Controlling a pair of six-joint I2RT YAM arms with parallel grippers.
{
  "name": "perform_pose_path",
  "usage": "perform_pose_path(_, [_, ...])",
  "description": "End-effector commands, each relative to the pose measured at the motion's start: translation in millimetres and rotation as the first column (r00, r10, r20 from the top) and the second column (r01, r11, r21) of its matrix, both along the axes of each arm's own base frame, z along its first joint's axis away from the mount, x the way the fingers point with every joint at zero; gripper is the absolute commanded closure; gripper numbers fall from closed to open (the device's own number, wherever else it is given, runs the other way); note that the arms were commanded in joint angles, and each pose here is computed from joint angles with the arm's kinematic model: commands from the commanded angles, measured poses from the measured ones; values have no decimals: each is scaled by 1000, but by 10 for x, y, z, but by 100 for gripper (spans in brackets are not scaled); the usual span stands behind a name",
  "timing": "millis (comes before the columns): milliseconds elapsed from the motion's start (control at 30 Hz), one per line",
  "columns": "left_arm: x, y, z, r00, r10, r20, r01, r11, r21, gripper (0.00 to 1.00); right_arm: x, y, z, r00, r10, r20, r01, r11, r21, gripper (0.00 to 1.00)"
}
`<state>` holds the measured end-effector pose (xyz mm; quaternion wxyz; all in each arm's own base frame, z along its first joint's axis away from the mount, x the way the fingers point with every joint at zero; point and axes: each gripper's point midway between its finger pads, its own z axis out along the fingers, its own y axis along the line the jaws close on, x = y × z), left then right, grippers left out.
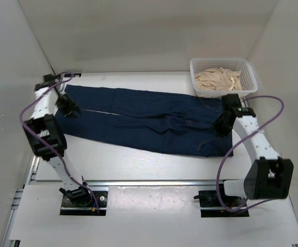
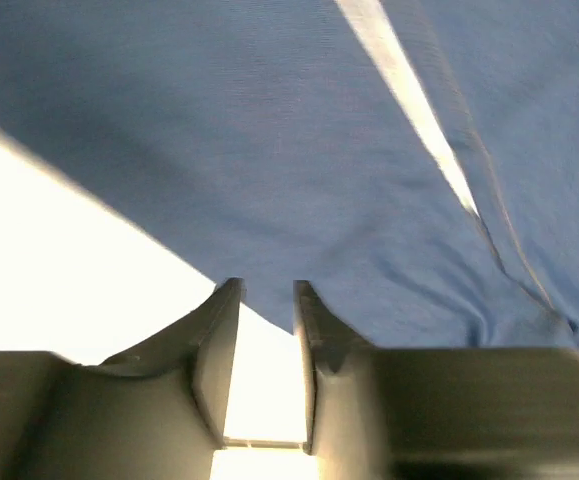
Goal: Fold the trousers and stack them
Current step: Flatten the trousers out, then fold the trousers
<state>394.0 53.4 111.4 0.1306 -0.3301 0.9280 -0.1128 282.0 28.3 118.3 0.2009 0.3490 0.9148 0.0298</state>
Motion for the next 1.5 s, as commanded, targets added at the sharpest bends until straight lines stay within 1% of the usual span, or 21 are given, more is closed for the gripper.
perform_pose_path(0, [-398, 687, -164, 970, 240, -30, -239, 970, 48, 57, -487, 38, -289, 993, 42, -115, -39, 999, 25, 65])
perform_pose_path(33, [-503, 770, -276, 961, 269, -55, -266, 962, 56, 53, -550, 96, -313, 991, 55, -122, -49, 997, 59, 65])
perform_pose_path(100, [-597, 950, -472, 938, 330, -104, -327, 944, 45, 50, -647, 147, -358, 990, 68, -122, -57, 994, 90, 64])
perform_pose_path(167, [-540, 1028, -551, 931, 348, -109, -345, 938, 42, 45, -677, 176, -362, 989, 86, -122, -73, 992, 106, 63])
perform_pose_path(267, [-390, 1113, -665, 926, 358, -115, -356, 934, 38, 45, -715, 219, -358, 985, 106, -133, -89, 988, 130, 46])
perform_pose_path(333, [-277, 1130, -710, 923, 366, -115, -365, 931, 35, 45, -711, 231, -308, 985, 121, -120, -105, 985, 135, 27])
perform_pose_path(400, [-268, 1163, -761, 921, 369, -125, -366, 929, 47, 50, -764, 228, -299, 984, 121, -133, -103, 985, 135, 21])
perform_pose_path(433, [-236, 1159, -806, 918, 373, -133, -369, 928, 56, 53, -802, 241, -280, 983, 124, -138, -104, 984, 144, 11])
perform_pose_path(467, [-252, 1174, -846, 915, 376, -144, -370, 927, 66, 56, -832, 223, -267, 984, 99, -146, -77, 986, 149, 11])
perform_pose_path(500, [-252, 1174, -846, 915, 376, -144, -370, 927, 66, 68, -883, 197, -249, 985, 72, -159, -48, 987, 152, 11])
perform_pose_path(567, [-274, 1162, -952, 912, 374, -171, -369, 927, 63, 87, -970, 145, -251, 984, 24, -177, 4, 988, 157, 18])
perform_pose_path(600, [-274, 1162, -952, 912, 374, -171, -369, 927, 63, 90, -1052, 124, -220, 984, -4, -176, 33, 987, 160, 22])
perform_pose_path(667, [-278, 1164, -953, 915, 365, -170, -359, 931, 64, 90, -1183, 38, -297, 977, -95, -192, 126, 979, 159, 28])
perform_pose_path(700, [-269, 1169, -912, 917, 365, -160, -359, 931, 66, 90, -1216, 9, -286, 978, -129, -163, 156, 974, 165, 29])
perform_pose_path(767, [-255, 1195, -803, 919, 370, -133, -362, 929, 79, 90, -1341, -53, -405, 962, -201, -184, 233, 956, 176, 30])
perform_pose_path(833, [-251, 1198, -662, 923, 372, -99, -365, 927, 84, 90, -1314, -7, -438, 967, -208, -148, 238, 944, 228, 30])
perform_pose_path(900, [-233, 1190, -581, 926, 370, -79, -365, 928, 78, 90, -1339, 35, -527, 962, -216, -165, 253, 933, 256, 29])
perform_pose_path(1000, [-227, 1110, -599, 934, 347, -84, -343, 937, 61, 90, -1251, 64, -577, 965, -215, -148, 249, 926, 283, 28])
perform_pose_path(1033, [-227, 1110, -600, 934, 347, -84, -342, 938, 61, 90, -1169, 50, -562, 970, -216, -113, 239, 928, 286, 28])
perform_pose_path(1200, [-229, 1048, -620, 938, 335, -92, -332, 942, 51, 90, -967, -9, -591, 965, -229, -129, 257, 927, 273, 28])
perform_pose_path(1467, [-235, 1045, -656, 937, 335, -101, -331, 942, 50, 90, -762, -189, -763, 946, -271, -179, 306, 928, 213, 39])
